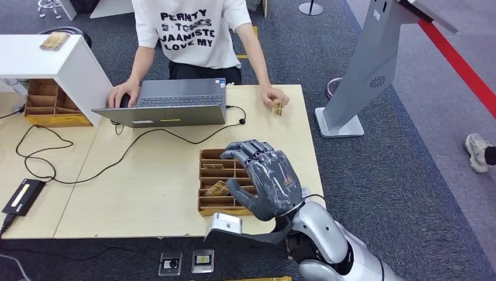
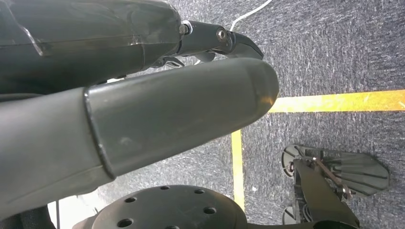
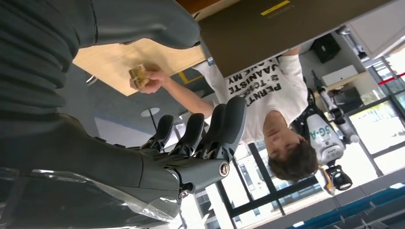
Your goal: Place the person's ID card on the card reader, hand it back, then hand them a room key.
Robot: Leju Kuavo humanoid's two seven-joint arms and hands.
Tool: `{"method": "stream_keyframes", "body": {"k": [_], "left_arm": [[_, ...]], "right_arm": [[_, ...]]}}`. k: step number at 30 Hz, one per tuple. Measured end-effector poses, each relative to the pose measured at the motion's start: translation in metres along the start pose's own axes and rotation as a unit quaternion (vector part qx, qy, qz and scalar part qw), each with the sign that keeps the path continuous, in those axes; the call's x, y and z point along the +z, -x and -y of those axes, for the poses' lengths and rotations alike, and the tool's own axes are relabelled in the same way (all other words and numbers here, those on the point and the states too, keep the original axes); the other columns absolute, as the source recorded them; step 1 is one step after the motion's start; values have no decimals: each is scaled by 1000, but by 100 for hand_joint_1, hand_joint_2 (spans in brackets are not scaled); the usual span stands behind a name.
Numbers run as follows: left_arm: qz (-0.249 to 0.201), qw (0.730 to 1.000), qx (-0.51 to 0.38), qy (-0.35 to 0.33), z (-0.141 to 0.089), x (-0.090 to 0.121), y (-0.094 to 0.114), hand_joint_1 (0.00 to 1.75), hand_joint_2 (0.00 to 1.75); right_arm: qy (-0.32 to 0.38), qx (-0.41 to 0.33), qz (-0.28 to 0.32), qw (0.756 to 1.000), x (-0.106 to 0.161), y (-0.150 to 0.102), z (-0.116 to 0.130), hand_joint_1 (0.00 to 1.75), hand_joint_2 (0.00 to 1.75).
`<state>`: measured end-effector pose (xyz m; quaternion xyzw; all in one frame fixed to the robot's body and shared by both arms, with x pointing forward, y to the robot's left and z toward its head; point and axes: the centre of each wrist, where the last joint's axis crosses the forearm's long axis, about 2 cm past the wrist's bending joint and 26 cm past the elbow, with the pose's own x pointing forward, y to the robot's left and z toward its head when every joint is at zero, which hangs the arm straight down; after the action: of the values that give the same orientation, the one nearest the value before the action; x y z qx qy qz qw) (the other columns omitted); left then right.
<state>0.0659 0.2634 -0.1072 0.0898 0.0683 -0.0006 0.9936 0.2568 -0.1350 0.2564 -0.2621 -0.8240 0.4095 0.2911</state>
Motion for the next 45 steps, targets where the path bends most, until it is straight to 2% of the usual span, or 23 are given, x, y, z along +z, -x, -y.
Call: {"method": "stream_keyframes", "body": {"k": [1, 15, 23, 35, 45], "left_arm": [[0, 1000, 1, 0, 0, 0, 0, 0, 0], [11, 1000, -11, 5, 2, 0, 0, 0, 0], [11, 1000, -15, 7, 1, 0, 0, 0, 0], [12, 1000, -19, 8, 1, 0, 0, 0, 0], [11, 1000, -18, 7, 1, 0, 1, 0, 0]], "right_arm": [[-1, 6, -3, 1000, 1, 0, -1, 94, 175], [-29, 75, -62, 995, 31, 13, -16, 100, 175], [-43, 132, -86, 987, 47, 22, -20, 95, 175], [-58, 183, -117, 974, 58, 35, -18, 80, 175], [-82, 200, -129, 968, 66, 27, -16, 79, 175]]}}
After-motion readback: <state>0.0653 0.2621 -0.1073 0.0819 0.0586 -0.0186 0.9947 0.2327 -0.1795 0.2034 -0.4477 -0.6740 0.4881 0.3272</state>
